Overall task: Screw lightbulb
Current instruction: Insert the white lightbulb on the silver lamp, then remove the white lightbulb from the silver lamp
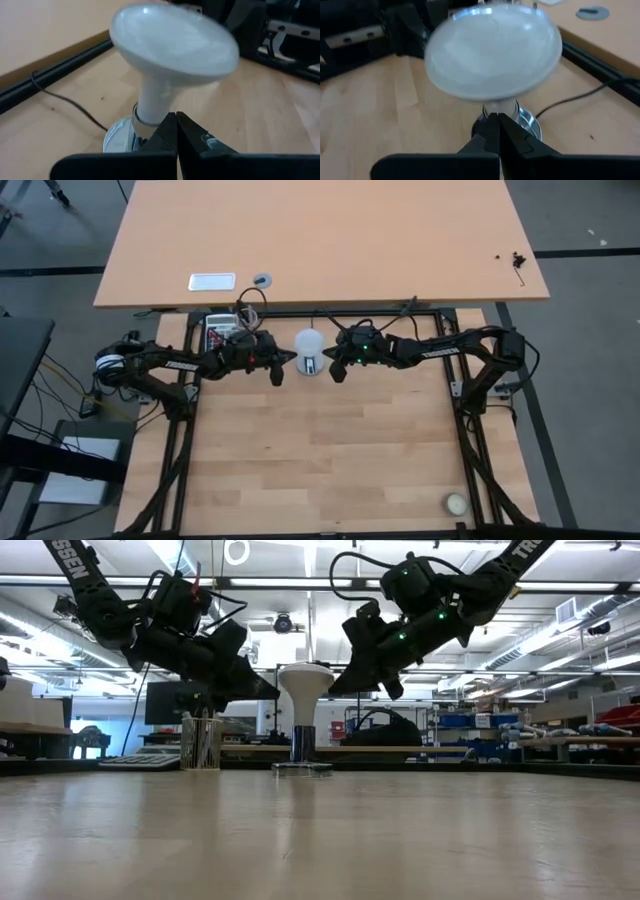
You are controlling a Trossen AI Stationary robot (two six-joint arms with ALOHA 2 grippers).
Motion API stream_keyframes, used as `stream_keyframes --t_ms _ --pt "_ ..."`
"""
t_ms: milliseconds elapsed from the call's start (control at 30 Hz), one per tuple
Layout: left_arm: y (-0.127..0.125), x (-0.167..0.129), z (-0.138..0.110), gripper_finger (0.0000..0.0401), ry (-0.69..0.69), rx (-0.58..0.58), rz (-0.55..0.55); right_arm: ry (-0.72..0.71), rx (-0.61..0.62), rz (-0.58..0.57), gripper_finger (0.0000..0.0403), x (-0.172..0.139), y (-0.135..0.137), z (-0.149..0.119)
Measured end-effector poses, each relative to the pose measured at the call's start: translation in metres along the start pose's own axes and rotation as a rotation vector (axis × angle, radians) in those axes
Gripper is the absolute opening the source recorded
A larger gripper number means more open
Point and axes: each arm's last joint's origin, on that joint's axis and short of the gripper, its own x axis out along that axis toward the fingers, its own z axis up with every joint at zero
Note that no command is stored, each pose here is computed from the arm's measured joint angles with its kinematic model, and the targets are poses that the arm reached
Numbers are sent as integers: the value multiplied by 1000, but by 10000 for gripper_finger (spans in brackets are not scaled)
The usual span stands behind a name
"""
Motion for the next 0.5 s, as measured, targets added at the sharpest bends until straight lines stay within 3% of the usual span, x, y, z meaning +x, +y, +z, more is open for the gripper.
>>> stream_keyframes --t_ms 500 --pt "-12 1 0 0 -6 37 -77 56 -143 95 5 -39 9 16"
